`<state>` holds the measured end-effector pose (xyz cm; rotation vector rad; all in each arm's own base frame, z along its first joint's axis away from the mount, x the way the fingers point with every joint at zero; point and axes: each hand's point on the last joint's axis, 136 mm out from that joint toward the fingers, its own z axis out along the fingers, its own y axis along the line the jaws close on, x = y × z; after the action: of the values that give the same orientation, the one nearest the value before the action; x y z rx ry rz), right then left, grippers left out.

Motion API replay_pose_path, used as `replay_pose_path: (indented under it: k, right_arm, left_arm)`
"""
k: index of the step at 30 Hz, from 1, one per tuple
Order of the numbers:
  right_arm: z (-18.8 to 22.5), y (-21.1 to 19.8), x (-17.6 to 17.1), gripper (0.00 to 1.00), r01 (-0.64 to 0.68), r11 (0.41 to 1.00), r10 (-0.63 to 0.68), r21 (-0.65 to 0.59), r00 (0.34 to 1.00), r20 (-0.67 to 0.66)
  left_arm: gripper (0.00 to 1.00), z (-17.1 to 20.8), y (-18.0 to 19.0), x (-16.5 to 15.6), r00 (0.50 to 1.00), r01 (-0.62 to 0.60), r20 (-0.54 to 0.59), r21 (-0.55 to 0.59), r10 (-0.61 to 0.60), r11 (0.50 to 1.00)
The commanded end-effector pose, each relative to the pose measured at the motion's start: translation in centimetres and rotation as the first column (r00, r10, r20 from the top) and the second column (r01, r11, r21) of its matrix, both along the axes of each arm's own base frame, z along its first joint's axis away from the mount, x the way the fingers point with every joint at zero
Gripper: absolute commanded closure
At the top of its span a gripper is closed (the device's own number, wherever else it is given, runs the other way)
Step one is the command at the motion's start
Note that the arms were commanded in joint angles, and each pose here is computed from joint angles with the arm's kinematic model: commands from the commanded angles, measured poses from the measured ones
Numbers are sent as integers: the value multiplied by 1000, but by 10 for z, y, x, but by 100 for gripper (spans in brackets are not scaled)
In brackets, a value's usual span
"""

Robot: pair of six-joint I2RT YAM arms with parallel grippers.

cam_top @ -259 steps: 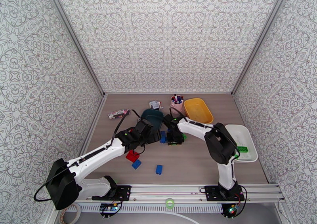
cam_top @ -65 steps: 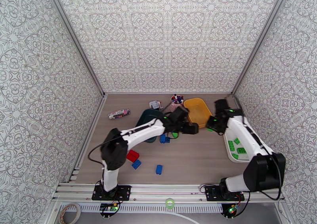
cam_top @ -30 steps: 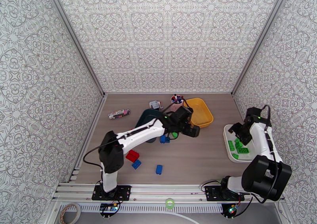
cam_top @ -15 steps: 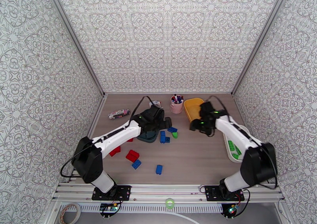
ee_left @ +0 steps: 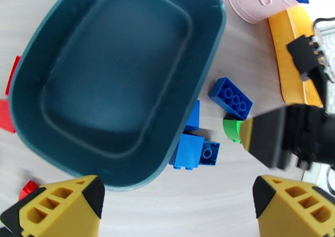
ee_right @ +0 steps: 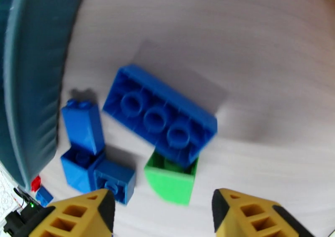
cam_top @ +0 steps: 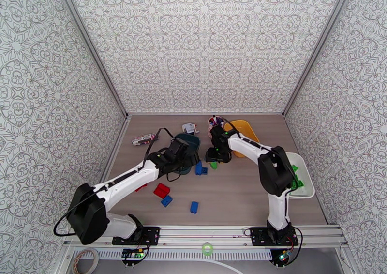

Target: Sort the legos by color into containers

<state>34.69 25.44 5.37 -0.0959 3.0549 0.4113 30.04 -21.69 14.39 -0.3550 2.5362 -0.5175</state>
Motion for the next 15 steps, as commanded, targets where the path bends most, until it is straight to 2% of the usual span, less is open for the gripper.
replay_pose_path:
  k: [1,10,15]
  right_arm:
    - [-3,0,1,36,2,1000,-3,-31,1000,-23]
    - [-22,-2,-3,45,-10,996,6,-84,999,-46]
    - [-23,-4,-5,54,-6,996,2,-92,999,-42]
  left_arm:
    - [1,1,12,-2,999,-51,10,2,51,999]
    - [1,3,6,6,999,-43,8,-5,43,999]
    - [1,6,-6,14,1000,-13,13,-3,13,1000]
